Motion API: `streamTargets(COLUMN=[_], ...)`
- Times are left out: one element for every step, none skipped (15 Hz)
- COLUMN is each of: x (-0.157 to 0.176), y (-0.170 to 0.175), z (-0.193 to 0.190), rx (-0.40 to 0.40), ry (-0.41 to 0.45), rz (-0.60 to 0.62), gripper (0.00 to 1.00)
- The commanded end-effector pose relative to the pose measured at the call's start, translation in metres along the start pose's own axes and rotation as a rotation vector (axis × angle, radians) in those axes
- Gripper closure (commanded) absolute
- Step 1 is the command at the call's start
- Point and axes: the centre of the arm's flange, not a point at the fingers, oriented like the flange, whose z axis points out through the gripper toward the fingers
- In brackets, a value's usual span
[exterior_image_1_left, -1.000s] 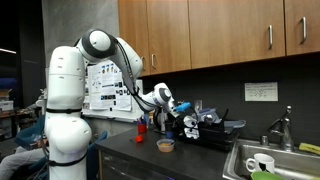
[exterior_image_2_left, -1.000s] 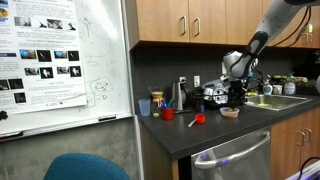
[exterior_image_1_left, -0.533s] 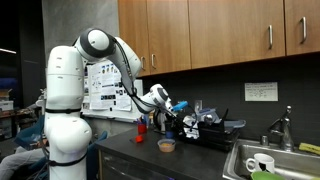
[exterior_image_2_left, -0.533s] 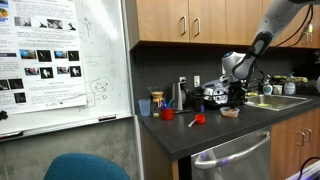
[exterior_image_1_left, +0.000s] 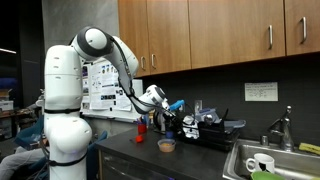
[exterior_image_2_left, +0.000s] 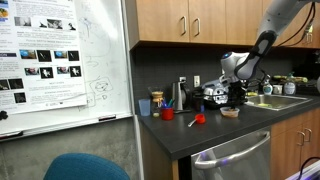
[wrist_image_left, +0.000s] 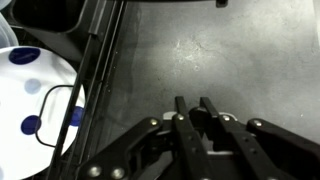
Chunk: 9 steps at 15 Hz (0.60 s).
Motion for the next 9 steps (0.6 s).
streamTargets(x=[0.005,0.007,0.008,0.01,0.011,0.013,0.015,0.019,0.021], y=[-0.012,-0.012,-0.013,-0.014,-0.015,-0.016,-0.017,-0.017,-0.018], z=[-0.017,-0.019,-0.021,-0.023,-0.025,-0.028,-0.03,-0.031,-0.033], rx=[-0.015,-0.016,-0.016,-0.016,-0.014,-0.016,-0.016,-0.014,-0.014], ry=[-0.057,-0.062,-0.07,-0.077,-0.082,-0.085,-0.092,-0.098,-0.104], rz=[0.015,0.015,0.016,0.021,0.023,0.025,0.029,0.027,0.025], gripper=[0.95,0.95,0.95,0.95,0.95,0.95,0.95,0.95,0.95])
